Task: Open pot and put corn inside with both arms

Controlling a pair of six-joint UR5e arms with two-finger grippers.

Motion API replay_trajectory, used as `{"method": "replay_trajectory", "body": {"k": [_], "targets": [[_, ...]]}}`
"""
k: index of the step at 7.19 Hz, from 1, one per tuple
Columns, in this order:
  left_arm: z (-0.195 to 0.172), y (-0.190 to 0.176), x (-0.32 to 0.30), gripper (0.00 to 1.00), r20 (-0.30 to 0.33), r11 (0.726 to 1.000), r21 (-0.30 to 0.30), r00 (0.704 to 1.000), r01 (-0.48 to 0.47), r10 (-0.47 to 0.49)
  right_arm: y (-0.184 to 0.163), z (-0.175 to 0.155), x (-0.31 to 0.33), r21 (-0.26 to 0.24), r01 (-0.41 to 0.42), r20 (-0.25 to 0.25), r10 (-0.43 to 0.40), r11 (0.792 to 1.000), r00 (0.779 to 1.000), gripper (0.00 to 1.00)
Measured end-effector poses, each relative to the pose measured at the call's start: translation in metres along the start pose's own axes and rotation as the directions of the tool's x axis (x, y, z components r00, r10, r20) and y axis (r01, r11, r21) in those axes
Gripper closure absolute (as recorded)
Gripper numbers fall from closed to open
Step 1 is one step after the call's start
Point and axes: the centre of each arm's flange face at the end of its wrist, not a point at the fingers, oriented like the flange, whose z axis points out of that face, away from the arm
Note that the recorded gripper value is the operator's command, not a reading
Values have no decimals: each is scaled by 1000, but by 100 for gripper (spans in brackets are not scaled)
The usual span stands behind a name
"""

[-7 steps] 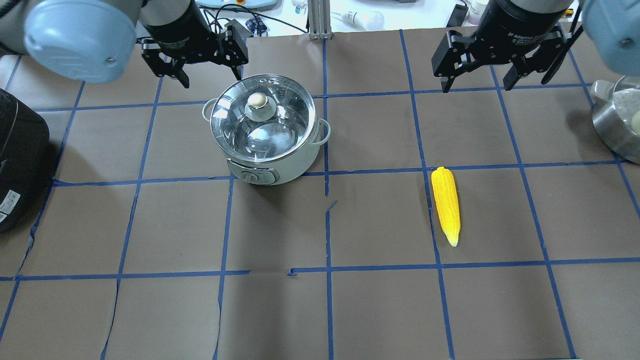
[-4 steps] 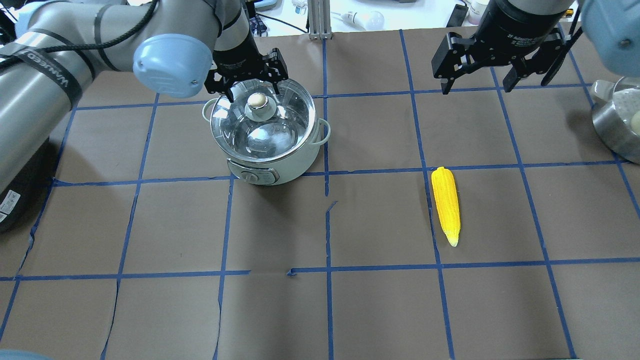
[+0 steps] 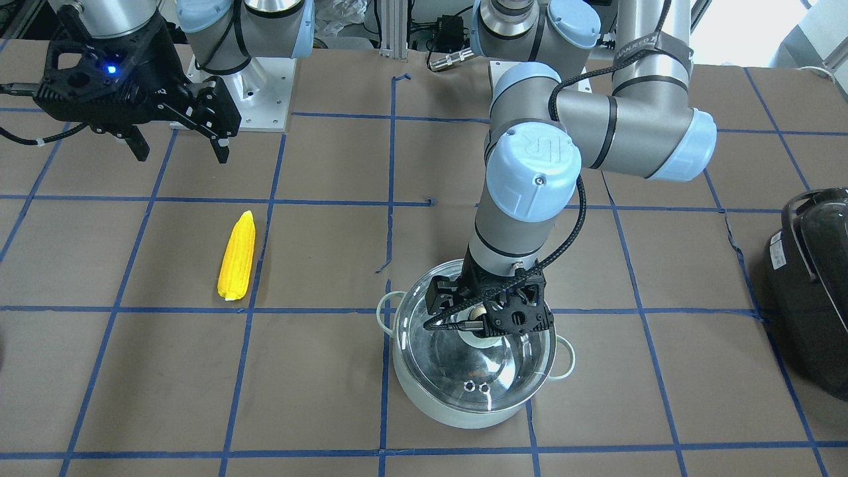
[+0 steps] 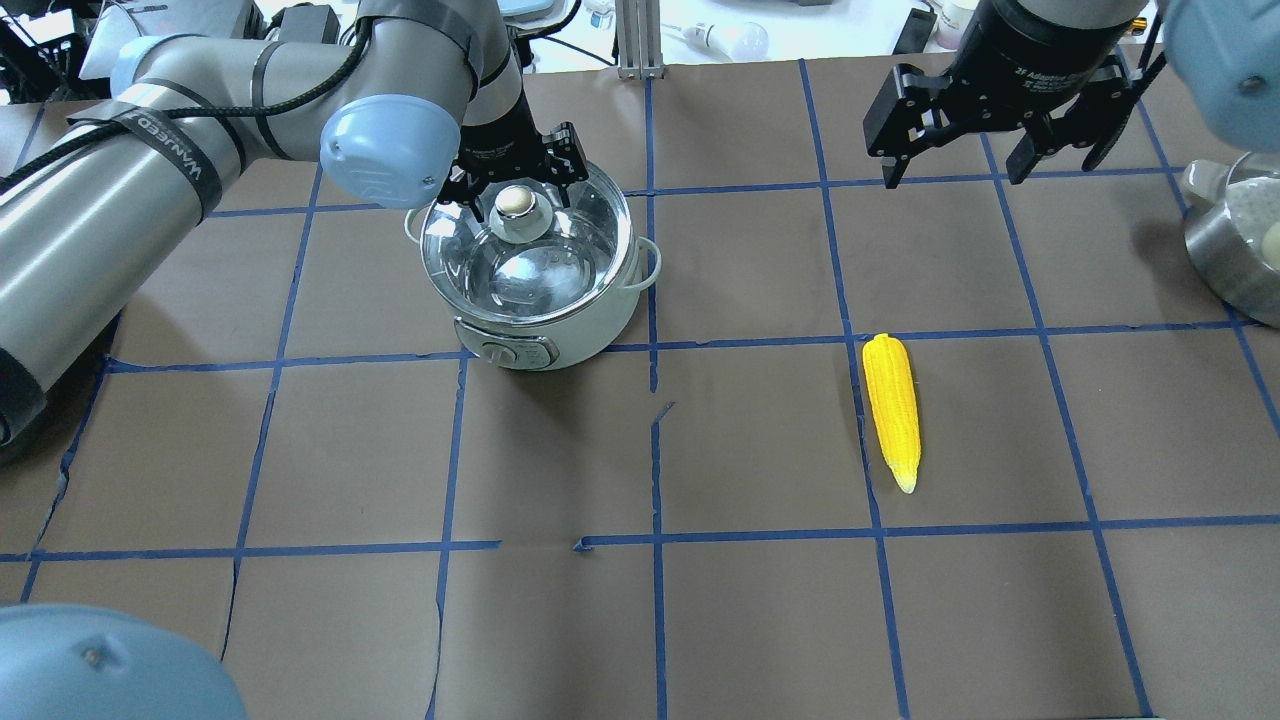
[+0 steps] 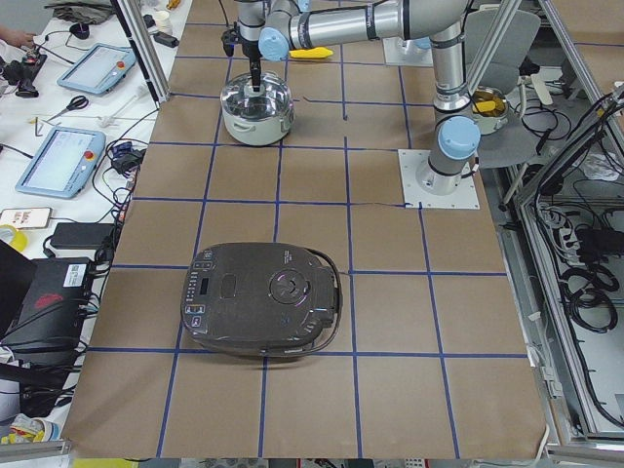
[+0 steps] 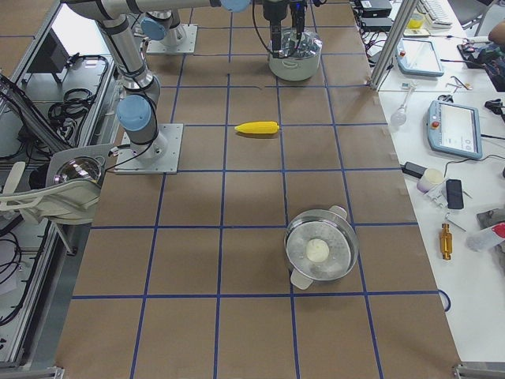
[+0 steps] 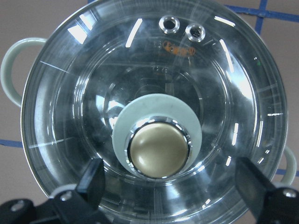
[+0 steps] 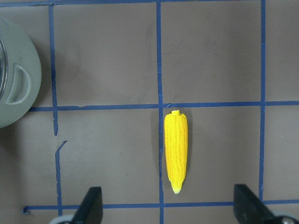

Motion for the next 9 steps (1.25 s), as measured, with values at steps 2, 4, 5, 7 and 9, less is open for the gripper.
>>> {"method": "replay_trajectory", "body": {"k": [2, 4, 5, 7, 9], "targets": [[4, -2, 0, 26, 3, 1000, 6, 1000, -9, 9, 0, 0, 0, 0, 0, 1, 0, 1000, 1000, 0], [4, -3, -1, 32, 18, 1000, 11, 1000, -24, 24, 0, 0, 0, 0, 0, 1, 0, 1000, 1000, 0], [4, -3, -2, 35, 23, 999, 13, 999, -31, 31, 0, 0, 0, -1, -1, 1, 1, 1000, 1000, 0], [4, -3, -2, 40, 26, 999, 14, 999, -36, 35, 0, 0, 0, -1, 0, 0, 0, 1000, 1000, 0], [4, -2, -2, 49, 26, 999, 14, 999, -39, 39, 0, 0, 0, -1, -1, 1, 1, 1000, 1000, 0]]}}
